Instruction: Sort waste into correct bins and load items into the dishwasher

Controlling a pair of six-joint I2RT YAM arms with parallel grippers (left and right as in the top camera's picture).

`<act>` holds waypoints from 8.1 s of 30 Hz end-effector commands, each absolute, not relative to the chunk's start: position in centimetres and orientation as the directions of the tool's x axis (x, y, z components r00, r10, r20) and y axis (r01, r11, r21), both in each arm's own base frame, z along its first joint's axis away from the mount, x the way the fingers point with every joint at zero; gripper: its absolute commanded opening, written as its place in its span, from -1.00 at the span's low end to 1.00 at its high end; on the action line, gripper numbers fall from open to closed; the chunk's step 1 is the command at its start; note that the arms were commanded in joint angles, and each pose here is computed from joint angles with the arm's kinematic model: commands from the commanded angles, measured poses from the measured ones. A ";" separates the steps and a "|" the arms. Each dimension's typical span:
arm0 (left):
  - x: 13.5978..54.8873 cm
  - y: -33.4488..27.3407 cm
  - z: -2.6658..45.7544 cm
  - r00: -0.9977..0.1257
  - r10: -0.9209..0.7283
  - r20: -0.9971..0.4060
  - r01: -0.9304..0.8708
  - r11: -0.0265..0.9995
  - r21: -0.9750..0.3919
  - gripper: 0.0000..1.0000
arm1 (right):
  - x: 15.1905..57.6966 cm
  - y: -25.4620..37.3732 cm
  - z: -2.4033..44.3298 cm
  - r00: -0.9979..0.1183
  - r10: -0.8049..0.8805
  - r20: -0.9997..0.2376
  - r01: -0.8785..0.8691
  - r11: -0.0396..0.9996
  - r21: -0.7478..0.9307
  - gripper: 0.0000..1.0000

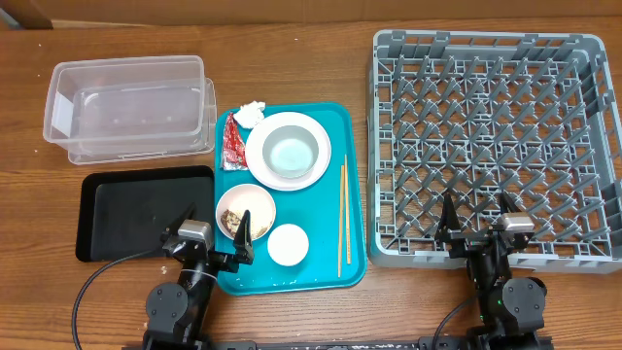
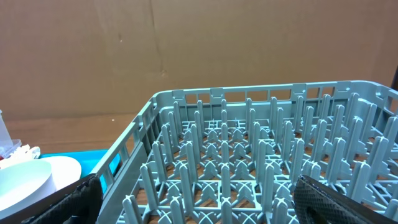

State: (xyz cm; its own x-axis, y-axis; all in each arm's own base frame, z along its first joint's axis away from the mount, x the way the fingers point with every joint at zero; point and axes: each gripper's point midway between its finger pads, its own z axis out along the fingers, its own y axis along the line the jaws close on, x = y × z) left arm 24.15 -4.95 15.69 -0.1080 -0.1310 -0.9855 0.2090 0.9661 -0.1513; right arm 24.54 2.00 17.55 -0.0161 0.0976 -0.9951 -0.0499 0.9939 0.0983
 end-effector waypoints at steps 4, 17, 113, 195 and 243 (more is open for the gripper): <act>24.1 -5.0 15.6 -0.104 -0.108 -0.989 0.211 0.969 -0.128 1.00 | 24.6 1.9 17.3 -0.013 0.098 -0.995 -0.046 0.994 0.098 1.00; 24.1 -5.0 15.6 -0.104 -0.108 -0.989 0.211 0.969 -0.128 1.00 | 24.6 1.9 17.3 -0.013 0.098 -0.995 -0.046 0.994 0.098 1.00; 24.1 -5.0 15.6 -0.104 -0.108 -0.989 0.211 0.969 -0.128 1.00 | 24.6 1.9 17.3 -0.013 0.098 -0.995 -0.046 0.994 0.098 1.00; 24.1 -5.0 15.6 -0.104 -0.108 -0.989 0.211 0.969 -0.128 1.00 | 24.6 1.9 17.3 -0.013 0.097 -0.995 -0.046 0.994 0.098 1.00; 21.6 -8.6 25.3 0.104 -0.318 -0.942 0.492 0.840 -0.229 1.00 | 23.2 5.7 22.9 0.115 0.194 -0.974 -0.296 0.943 0.153 1.00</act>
State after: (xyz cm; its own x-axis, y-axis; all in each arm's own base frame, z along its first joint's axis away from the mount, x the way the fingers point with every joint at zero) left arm 22.64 -8.10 22.52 0.0642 -0.3084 -0.9491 0.4453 0.8600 -0.2493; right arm 24.04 4.53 20.77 0.0950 0.1270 -0.9873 -0.2118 0.9717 0.1046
